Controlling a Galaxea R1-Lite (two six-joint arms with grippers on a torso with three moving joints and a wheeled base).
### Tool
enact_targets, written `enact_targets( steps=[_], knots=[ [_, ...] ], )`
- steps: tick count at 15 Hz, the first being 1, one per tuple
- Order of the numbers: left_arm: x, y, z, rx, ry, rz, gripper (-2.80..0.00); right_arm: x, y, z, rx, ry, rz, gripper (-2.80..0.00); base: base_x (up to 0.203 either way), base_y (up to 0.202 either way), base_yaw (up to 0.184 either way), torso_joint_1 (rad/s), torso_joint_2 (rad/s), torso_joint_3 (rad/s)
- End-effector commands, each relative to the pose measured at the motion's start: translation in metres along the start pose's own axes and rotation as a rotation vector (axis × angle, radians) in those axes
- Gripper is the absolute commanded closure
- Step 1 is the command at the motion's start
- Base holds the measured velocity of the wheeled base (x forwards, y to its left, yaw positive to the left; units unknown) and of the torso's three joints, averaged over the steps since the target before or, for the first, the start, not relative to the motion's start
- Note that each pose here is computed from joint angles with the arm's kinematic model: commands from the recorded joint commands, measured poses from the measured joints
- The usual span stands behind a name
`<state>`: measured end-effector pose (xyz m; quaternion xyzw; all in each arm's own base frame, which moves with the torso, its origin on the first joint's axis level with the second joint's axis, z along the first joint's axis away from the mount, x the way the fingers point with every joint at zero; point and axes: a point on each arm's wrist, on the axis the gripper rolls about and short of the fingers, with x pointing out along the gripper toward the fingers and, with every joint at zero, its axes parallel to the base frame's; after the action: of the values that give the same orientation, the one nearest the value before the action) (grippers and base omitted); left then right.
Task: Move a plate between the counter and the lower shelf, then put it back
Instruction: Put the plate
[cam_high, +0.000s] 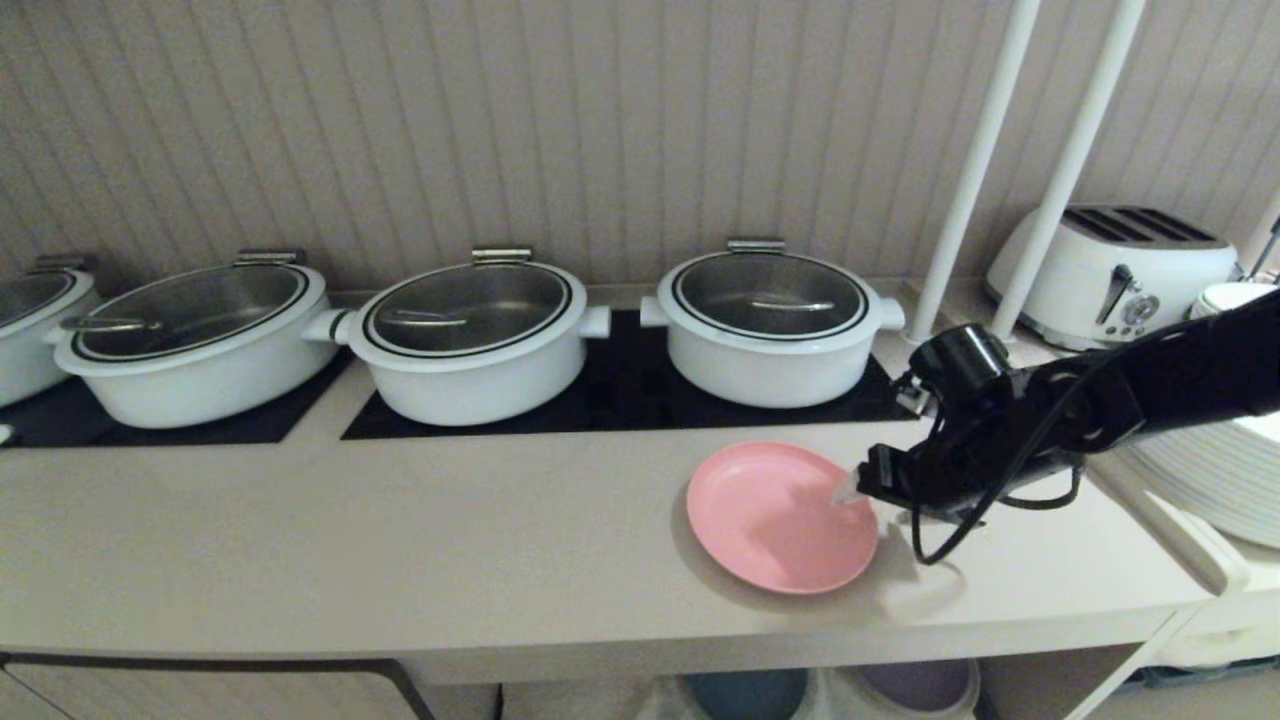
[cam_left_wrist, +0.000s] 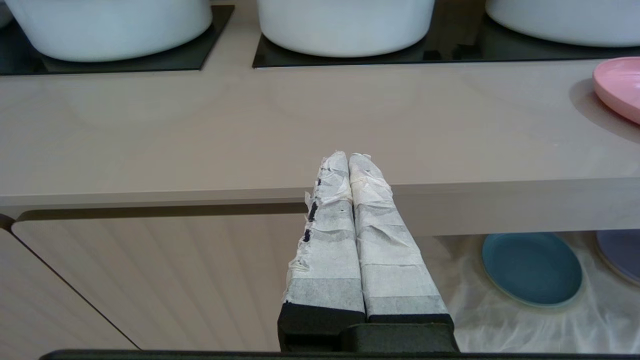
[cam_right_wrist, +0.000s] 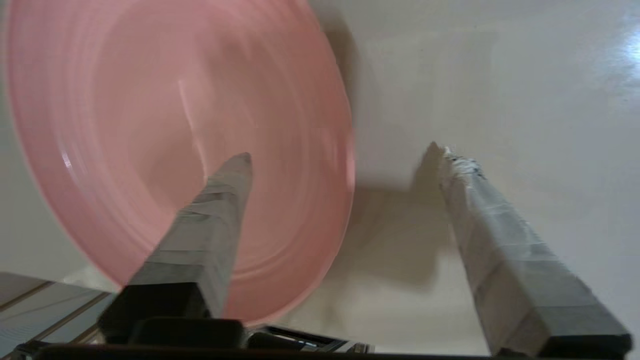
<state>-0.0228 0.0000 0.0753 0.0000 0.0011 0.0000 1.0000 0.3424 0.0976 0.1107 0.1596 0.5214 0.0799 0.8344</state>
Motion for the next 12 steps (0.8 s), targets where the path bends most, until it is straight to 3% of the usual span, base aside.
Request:
enact_targets(
  steps=[1,10,11,12],
  knots=[
    [0.0,0.0,0.0,0.0,-0.001,0.0,0.0,-0.009,0.003,0.0,-0.002,-0.018,0.011,-2.8,0.0,0.0,0.0,0.0,0.0,0.0],
    [0.0,0.0,0.0,0.0,-0.001,0.0,0.0,-0.053,0.001,-0.02,-0.013,-0.063,0.031,-2.8,0.0,0.0,0.0,0.0,0.0,0.0],
    [0.0,0.0,0.0,0.0,-0.001,0.0,0.0,-0.059,0.001,-0.025,-0.015,-0.069,0.033,0.0,0.0,0.0,0.0,0.0,0.0,0.0],
    [0.0,0.0,0.0,0.0,-0.001,0.0,0.0,-0.066,0.0,-0.029,-0.018,-0.075,0.036,0.0,0.0,0.0,0.0,0.0,0.0,0.0]
  ],
)
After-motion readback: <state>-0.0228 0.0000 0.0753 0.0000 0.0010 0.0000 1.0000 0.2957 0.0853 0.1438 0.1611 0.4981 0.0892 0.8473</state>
